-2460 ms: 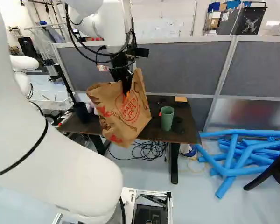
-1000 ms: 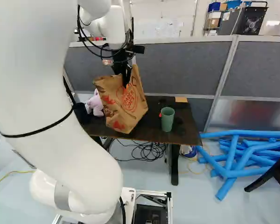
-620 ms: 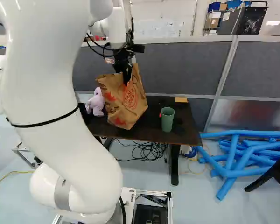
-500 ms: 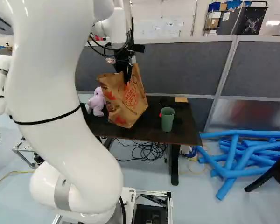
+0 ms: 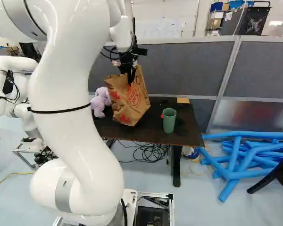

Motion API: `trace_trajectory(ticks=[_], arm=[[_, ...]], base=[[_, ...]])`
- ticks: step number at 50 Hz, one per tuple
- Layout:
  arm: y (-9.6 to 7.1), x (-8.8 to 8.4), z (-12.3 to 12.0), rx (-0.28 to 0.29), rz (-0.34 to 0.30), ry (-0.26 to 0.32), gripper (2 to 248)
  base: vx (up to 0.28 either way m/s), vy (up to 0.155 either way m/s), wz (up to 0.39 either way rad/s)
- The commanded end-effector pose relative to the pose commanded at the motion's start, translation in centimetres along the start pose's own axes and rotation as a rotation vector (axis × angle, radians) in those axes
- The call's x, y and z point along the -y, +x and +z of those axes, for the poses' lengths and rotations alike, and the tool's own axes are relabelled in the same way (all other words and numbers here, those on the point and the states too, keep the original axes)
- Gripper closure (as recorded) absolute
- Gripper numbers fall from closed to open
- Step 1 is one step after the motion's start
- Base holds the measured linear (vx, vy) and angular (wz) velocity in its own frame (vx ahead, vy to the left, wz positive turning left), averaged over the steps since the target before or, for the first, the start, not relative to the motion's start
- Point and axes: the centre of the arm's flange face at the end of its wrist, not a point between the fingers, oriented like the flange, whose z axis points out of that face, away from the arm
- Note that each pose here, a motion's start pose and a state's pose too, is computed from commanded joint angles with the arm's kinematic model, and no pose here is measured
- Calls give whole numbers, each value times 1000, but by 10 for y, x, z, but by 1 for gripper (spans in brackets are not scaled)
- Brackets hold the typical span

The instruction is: Pick up the bag on the ground and place it on the table

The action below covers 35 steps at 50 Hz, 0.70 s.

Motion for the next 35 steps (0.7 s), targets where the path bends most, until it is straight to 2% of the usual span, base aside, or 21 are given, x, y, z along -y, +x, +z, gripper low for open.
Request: trace_trajectory(ticks=[18,35], arm=[[35,10,32,-15,1,4,229],[51,15,58,-1,1,-1,229]], base=[[0,0,0],[0,0,0]])
